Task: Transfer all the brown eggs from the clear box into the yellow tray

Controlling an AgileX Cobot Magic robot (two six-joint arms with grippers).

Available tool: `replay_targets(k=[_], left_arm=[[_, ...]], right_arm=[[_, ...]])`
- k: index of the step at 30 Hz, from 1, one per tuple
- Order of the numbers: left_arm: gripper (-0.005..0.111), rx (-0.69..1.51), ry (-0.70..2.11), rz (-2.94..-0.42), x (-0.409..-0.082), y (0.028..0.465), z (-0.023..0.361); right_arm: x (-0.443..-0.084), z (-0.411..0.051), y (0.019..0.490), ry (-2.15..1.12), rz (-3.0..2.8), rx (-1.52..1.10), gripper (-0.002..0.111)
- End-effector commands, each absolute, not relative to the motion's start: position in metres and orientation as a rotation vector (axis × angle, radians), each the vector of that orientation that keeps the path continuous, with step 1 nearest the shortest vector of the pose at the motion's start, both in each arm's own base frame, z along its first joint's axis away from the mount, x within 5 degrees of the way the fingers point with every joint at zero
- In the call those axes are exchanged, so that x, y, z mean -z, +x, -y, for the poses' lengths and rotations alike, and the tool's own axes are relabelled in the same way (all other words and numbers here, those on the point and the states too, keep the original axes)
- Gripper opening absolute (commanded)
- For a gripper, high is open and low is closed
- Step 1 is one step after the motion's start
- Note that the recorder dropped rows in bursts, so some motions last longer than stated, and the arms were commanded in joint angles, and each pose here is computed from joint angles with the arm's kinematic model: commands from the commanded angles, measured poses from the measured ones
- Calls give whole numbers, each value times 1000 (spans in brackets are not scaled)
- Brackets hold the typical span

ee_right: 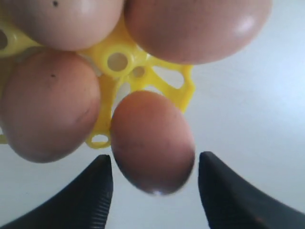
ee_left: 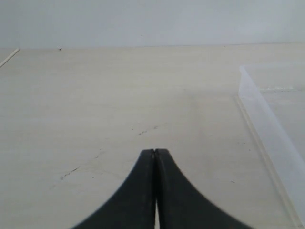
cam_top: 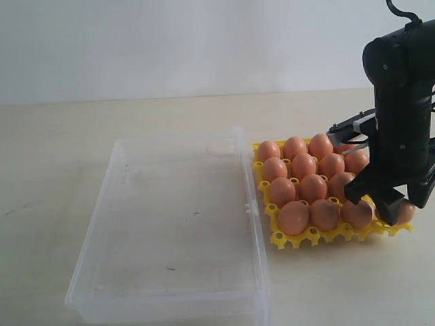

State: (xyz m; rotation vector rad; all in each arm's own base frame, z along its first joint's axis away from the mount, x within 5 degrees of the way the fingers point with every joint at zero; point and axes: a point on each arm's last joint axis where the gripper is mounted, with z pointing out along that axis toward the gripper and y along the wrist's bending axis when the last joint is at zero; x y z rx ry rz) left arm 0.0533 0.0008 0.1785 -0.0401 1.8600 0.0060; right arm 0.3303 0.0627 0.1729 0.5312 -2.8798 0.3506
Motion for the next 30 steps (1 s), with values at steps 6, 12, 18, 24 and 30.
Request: replay_targets(k=[6,12,18,24,30], left_arm=[[0,6,-44,-1836,-181,53,0],[0,6,-44,-1836,-181,53,0],[0,6,-44,-1836,-181,53,0],[0,6,-44,-1836,-181,53,0],[0,6,-44,-1836,-181,53,0]], right_arm=[[-175,-60,336,569,2919,-394,56],[-226,-54,332,480,3072,-483,52],[-310,-43,291,308,3669,-467,10],[-339,-15,215,-44,4218,-356,0],[-312,-7,141,-137,4368,36,0]])
